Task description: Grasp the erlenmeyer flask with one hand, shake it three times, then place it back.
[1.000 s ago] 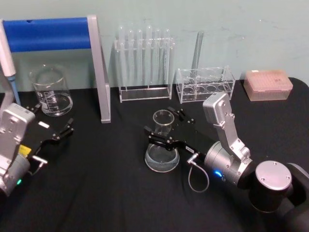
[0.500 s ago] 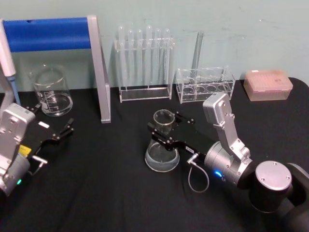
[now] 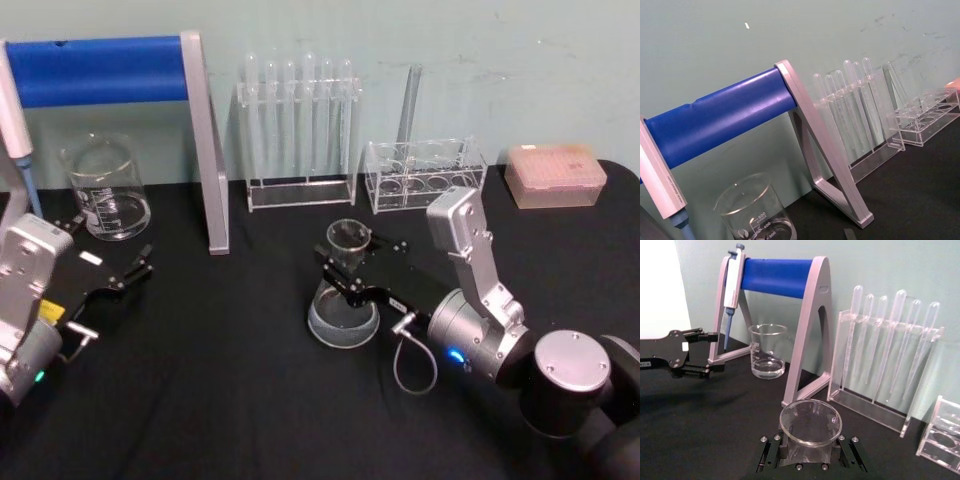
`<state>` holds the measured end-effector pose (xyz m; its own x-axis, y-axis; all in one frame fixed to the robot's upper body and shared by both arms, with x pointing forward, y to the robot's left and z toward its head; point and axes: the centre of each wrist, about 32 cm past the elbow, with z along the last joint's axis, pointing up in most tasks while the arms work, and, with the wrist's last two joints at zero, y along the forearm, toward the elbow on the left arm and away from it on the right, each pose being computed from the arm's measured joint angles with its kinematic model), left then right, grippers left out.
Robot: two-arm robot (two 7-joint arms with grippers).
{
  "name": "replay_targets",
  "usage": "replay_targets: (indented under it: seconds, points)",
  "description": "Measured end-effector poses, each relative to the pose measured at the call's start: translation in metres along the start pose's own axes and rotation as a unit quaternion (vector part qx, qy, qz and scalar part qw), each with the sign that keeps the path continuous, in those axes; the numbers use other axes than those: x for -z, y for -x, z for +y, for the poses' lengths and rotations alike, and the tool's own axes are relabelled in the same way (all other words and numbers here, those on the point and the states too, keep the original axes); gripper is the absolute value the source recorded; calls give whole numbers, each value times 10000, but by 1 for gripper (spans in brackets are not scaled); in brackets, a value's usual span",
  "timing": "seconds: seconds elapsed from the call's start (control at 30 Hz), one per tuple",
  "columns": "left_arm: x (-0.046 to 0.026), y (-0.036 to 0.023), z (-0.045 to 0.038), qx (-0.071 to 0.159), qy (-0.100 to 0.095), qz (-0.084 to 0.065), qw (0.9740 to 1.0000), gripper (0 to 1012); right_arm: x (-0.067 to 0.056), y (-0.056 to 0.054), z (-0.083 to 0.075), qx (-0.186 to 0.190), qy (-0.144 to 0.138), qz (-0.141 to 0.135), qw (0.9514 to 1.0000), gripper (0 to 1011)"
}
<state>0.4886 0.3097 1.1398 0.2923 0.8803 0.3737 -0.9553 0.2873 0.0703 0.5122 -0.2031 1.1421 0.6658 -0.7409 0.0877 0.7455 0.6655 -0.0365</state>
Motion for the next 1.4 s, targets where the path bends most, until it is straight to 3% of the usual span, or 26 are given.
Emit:
replay_targets:
  seconds: [0.43,0.6,1.4]
  points:
    - [0,0,0,0,0,0,10000,1001,-355,-75,-125,244,-202,-133,9994,449]
    - [0,0,0,0,0,0,10000,1001,-439,-98,-180,318,-259,-157,9990,449]
    - [0,0,0,0,0,0,10000,1001,-460,-101,-207,413,-288,-132,9986,449]
